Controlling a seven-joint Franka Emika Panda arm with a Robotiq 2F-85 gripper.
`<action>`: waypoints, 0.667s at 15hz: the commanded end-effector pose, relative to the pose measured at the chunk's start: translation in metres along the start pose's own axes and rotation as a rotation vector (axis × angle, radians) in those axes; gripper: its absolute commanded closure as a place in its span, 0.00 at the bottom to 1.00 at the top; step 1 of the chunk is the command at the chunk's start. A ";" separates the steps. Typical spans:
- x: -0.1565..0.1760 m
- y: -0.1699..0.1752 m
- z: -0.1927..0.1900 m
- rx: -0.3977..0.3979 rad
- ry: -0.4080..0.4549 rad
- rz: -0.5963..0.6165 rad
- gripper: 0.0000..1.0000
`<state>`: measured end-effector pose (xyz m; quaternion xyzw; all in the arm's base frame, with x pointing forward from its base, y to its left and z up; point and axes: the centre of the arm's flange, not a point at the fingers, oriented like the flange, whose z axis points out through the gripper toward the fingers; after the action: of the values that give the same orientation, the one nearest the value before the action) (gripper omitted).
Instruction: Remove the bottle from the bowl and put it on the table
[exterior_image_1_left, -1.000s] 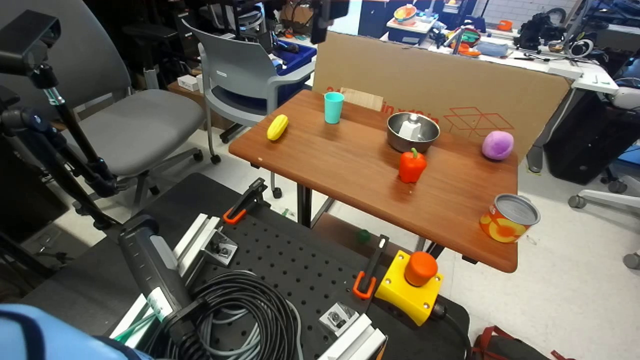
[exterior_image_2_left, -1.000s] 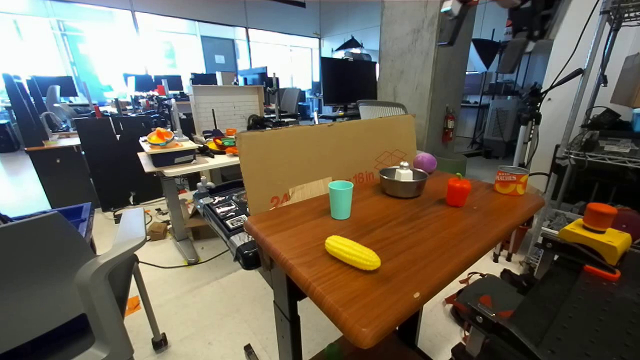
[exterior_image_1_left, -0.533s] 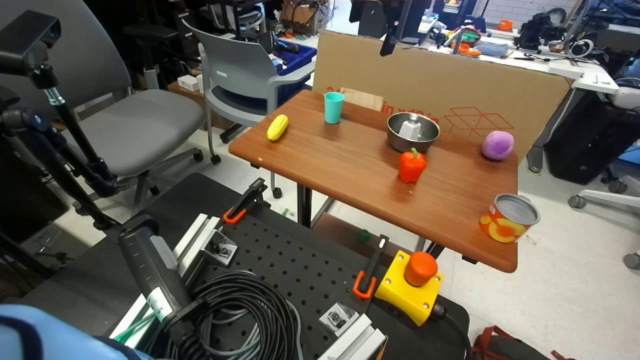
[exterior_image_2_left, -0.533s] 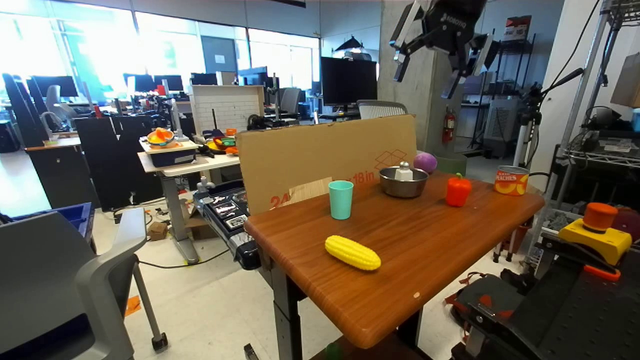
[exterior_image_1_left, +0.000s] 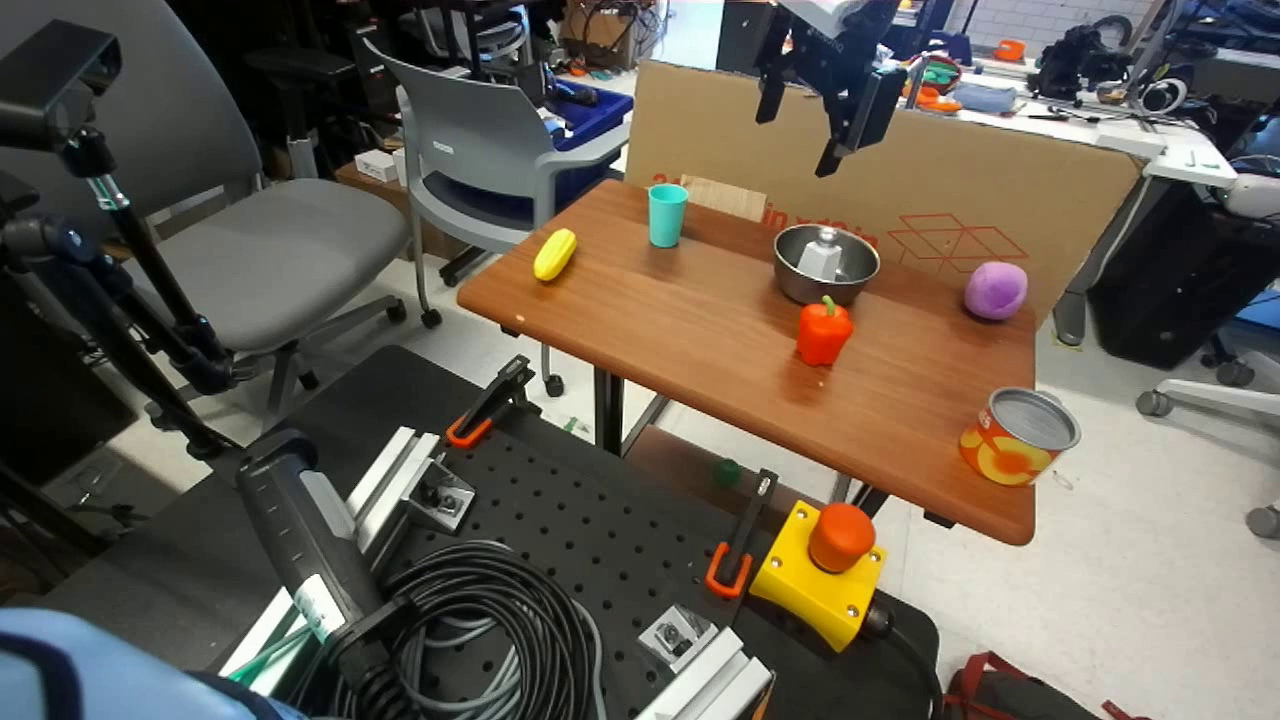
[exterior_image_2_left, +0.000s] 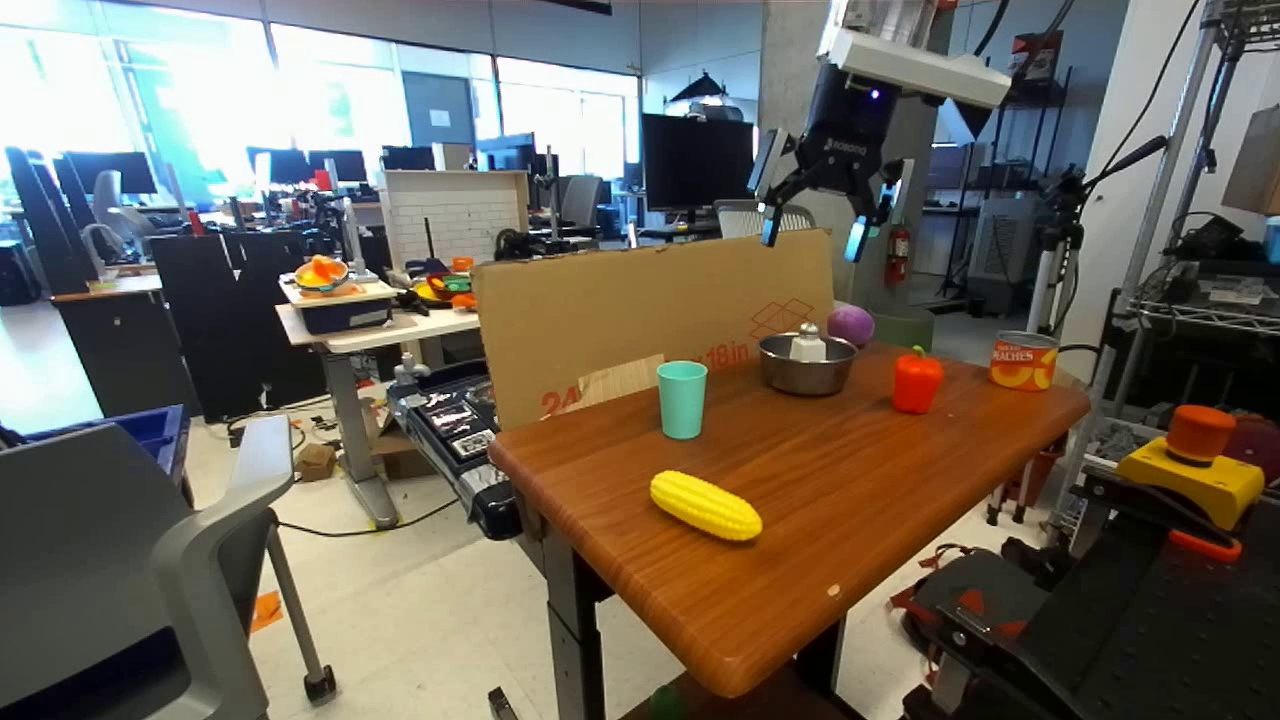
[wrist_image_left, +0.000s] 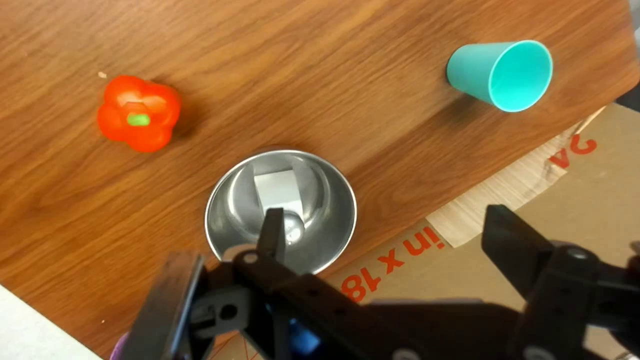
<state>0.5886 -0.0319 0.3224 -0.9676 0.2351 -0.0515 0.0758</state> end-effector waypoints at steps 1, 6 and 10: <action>0.032 0.000 0.010 -0.032 0.022 0.011 0.00; 0.059 0.011 0.029 -0.090 0.020 0.054 0.00; 0.071 0.019 0.053 -0.131 -0.001 0.077 0.00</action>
<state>0.6307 -0.0716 0.2836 -0.9622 0.2668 -0.0454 0.0319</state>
